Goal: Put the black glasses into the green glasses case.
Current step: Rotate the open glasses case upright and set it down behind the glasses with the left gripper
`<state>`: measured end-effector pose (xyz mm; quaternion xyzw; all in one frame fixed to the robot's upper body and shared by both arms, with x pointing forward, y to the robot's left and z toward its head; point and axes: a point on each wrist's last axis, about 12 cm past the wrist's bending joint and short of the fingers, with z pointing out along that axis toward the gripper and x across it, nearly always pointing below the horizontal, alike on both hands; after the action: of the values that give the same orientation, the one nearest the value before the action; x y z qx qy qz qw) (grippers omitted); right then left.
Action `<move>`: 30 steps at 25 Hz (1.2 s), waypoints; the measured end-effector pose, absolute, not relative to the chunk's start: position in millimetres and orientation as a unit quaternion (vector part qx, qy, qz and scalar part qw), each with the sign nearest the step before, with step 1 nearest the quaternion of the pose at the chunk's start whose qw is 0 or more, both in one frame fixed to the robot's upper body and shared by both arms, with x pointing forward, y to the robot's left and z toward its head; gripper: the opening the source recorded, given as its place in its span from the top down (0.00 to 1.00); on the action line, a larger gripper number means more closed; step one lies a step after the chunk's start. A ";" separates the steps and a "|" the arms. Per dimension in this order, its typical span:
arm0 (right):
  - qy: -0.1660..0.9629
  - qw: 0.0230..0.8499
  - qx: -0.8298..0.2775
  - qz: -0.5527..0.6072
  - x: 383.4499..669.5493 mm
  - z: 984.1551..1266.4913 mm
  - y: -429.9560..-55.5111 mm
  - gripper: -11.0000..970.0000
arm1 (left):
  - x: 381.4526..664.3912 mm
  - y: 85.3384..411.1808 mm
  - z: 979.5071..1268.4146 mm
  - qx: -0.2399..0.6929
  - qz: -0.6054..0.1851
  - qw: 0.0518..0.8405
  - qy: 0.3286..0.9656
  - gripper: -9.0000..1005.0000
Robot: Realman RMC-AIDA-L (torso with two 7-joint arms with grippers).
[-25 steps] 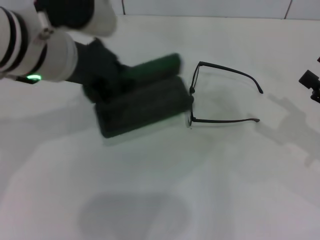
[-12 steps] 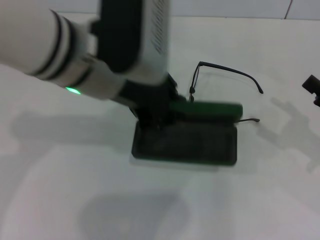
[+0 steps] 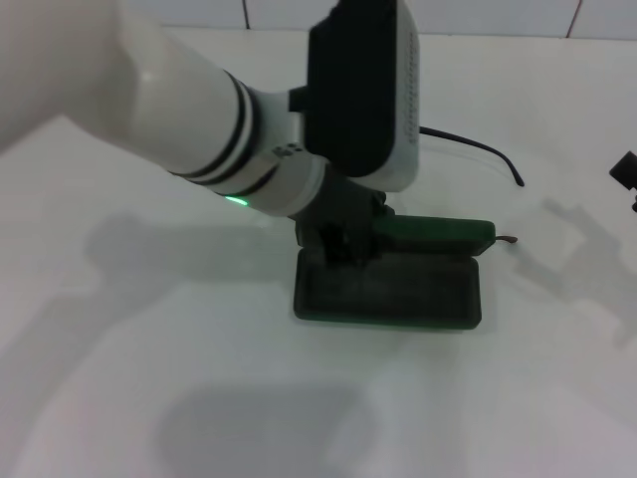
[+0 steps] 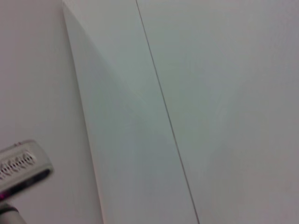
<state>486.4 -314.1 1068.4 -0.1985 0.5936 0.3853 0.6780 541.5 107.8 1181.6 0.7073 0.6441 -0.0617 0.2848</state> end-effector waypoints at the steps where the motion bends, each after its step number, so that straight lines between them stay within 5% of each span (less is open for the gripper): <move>1: 0.593 0.679 -0.197 0.384 486.0 1068.4 -314.7 0.13 | 543.0 105.6 1178.2 0.703 -0.061 0.285 0.649 0.79; 30: 0.585 0.690 -0.197 0.377 484.6 1071.3 -319.4 0.14 | 537.7 90.3 1145.1 0.700 -0.067 0.272 0.657 0.75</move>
<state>484.6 -319.4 1071.3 -0.1974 0.5854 0.3775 0.6898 537.7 90.3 1145.1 0.7002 0.6568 -0.0675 0.2716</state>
